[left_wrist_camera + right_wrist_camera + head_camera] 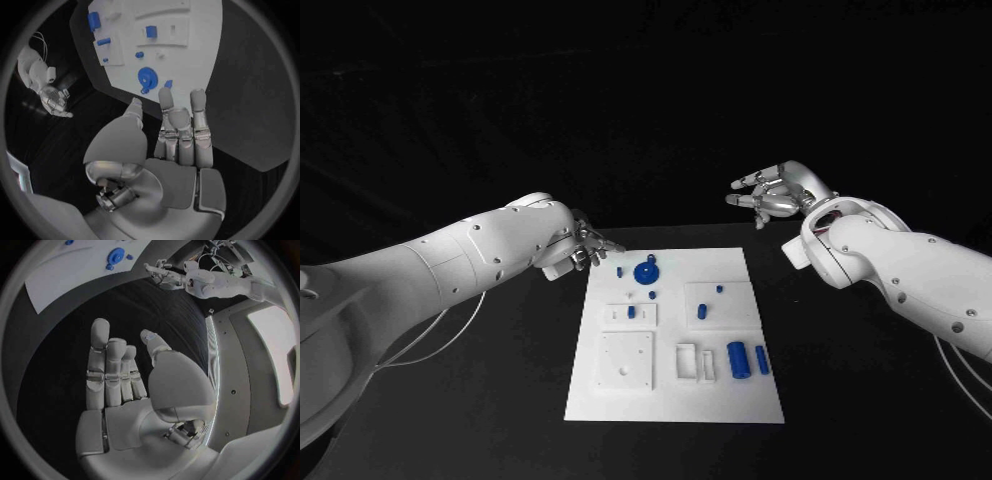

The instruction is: Assemble the parts on the task board

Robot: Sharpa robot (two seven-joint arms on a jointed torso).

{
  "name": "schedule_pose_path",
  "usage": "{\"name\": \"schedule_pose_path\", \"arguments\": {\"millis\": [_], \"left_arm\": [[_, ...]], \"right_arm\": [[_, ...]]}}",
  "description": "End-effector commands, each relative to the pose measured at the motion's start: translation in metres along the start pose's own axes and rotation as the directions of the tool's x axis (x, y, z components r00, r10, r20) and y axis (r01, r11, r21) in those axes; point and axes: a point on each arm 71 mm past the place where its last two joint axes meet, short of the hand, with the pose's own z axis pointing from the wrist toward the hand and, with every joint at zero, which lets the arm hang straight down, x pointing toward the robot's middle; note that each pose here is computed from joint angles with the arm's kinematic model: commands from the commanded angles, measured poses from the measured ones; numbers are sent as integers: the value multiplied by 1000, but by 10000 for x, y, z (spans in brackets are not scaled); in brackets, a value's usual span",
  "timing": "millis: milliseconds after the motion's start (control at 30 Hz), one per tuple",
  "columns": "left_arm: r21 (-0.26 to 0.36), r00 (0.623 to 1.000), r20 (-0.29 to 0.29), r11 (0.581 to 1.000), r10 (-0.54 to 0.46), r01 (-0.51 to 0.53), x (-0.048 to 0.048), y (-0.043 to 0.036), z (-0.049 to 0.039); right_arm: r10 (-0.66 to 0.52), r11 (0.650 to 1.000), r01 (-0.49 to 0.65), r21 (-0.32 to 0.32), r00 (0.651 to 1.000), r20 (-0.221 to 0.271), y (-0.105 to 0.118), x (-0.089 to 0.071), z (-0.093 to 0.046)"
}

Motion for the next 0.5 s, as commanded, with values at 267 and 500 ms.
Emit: {"name": "schedule_pose_path", "arguments": {"millis": [267, 500], "left_arm": [[26, 998, -54, 999, -24, 25, -31, -2, 113], [1, 997, -76, 1000, -25, 25, 8, 39, 172]], "right_arm": [[3, 1000, -3, -14, 1000, -4, 44, 23, -5], [21, 1000, -20, -21, 1000, 2, 61, 15, -8]]}}
